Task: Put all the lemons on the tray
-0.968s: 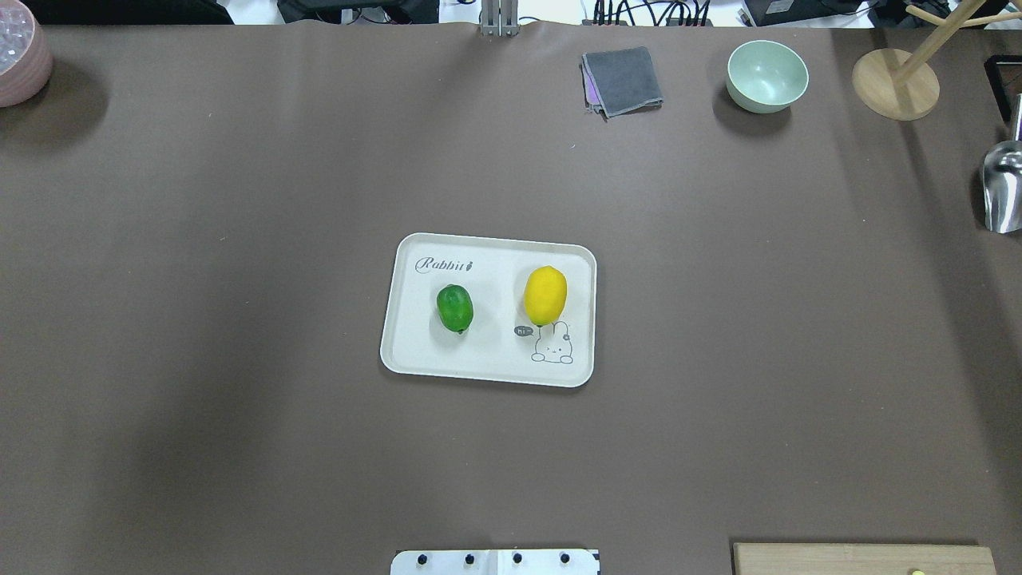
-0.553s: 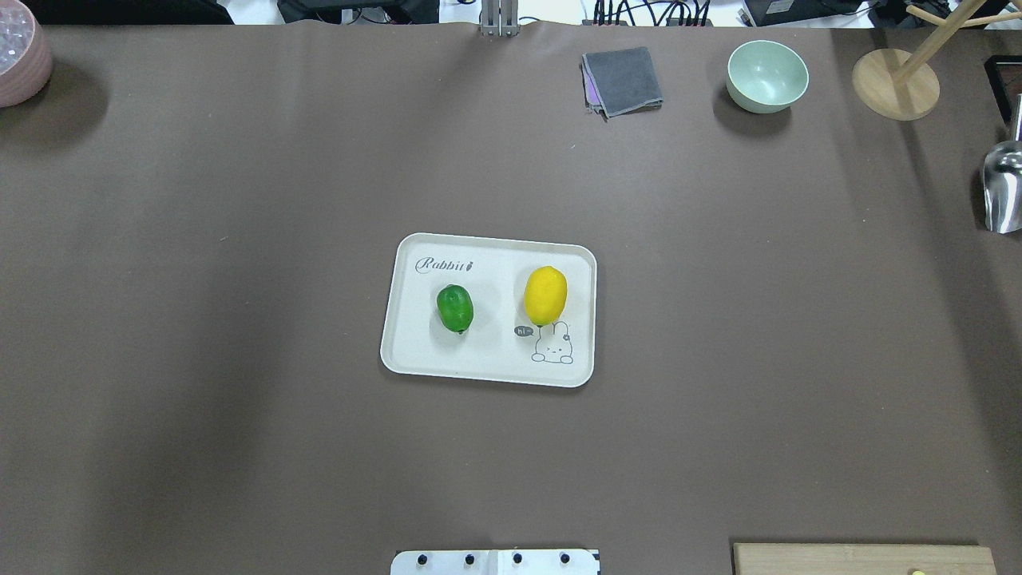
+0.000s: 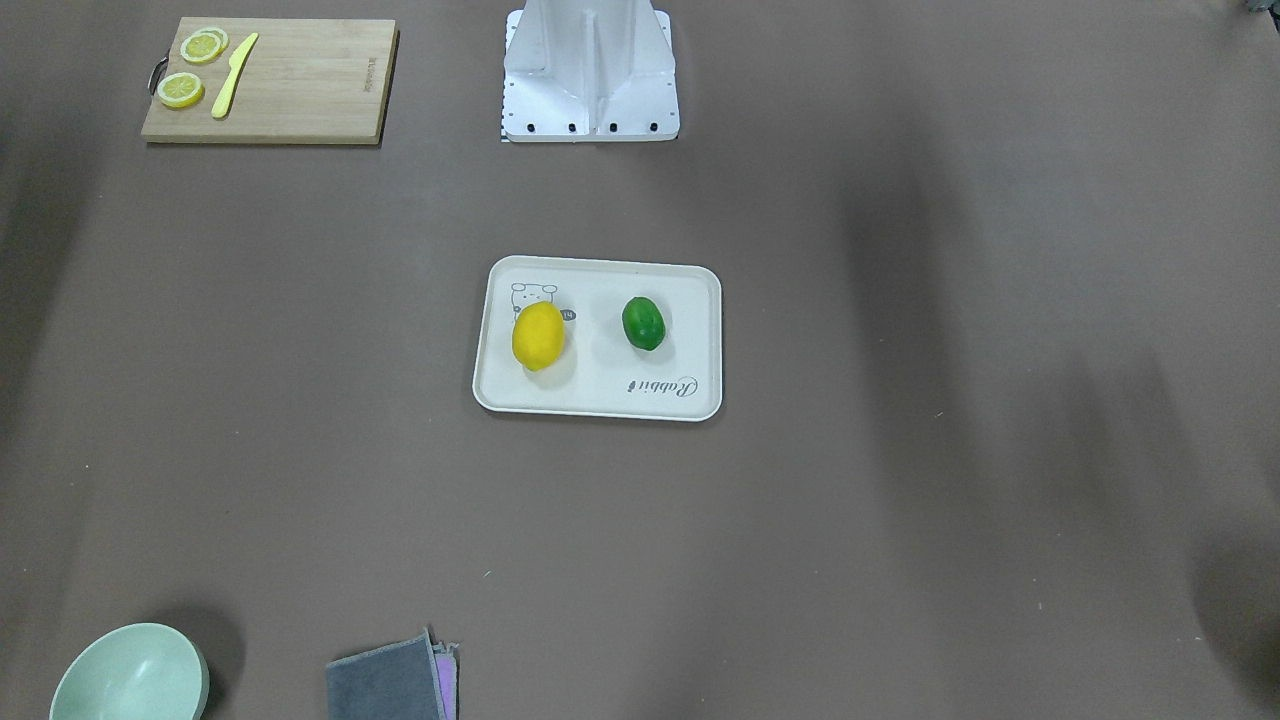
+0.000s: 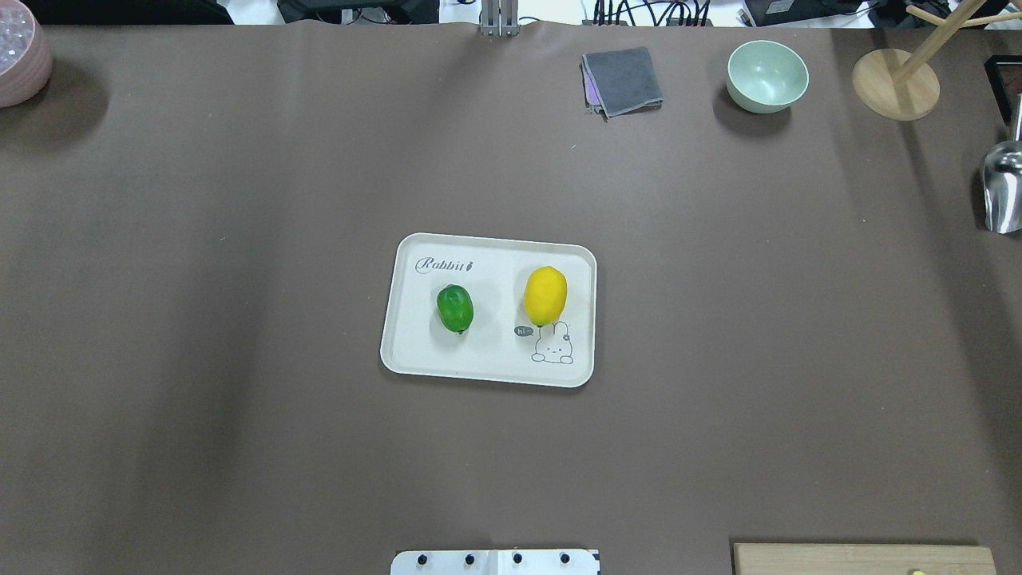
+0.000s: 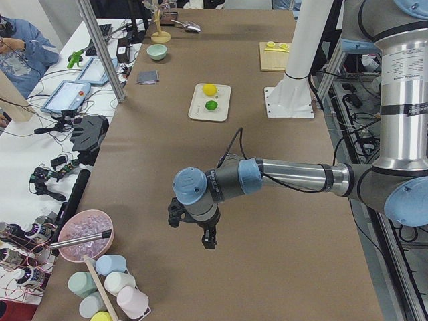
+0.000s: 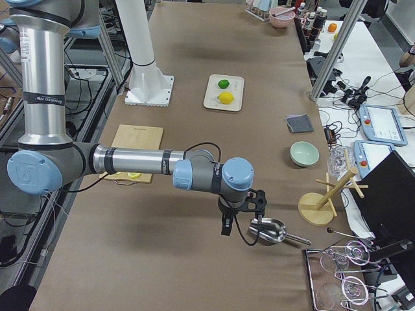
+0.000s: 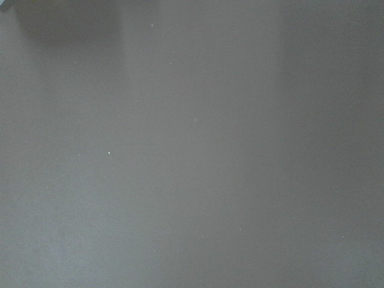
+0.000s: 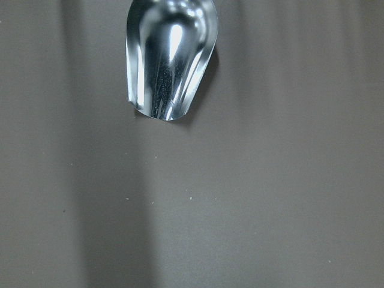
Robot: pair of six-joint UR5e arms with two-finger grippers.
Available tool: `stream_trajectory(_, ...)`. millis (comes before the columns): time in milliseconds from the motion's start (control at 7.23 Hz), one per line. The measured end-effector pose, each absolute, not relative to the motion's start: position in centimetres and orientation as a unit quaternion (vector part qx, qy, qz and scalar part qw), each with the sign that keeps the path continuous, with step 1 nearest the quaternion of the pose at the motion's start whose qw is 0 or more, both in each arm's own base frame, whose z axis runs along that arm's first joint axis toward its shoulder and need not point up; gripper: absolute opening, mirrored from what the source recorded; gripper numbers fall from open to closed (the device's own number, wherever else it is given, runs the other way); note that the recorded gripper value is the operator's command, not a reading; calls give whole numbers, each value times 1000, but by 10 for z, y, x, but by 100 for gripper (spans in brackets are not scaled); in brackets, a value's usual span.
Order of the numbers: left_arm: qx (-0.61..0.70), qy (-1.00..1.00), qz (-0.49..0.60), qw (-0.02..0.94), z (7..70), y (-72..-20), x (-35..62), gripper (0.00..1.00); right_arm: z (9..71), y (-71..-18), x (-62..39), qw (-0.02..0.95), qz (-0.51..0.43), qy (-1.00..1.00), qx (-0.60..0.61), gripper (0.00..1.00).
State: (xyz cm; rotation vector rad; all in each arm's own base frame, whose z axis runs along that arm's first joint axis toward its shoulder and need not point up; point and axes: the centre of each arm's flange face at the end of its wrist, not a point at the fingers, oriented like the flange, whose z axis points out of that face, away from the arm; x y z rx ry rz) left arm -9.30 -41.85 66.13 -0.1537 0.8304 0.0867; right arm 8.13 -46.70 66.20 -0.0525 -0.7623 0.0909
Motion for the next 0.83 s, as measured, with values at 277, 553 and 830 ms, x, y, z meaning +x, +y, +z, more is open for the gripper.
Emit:
stream_trajectory(277,-80,403,34,911,670,-415,-98,98,663,-466,81,927,45,-372,-26,100)
stream_trajectory(553,-76,403,34,911,669,-416,-99,98,663,-466,81,927,45,-372,-26,100)
stream_trajectory(830,-73,403,35,912,666,-417,-100,98,662,-464,81,927,45,-372,-26,100)
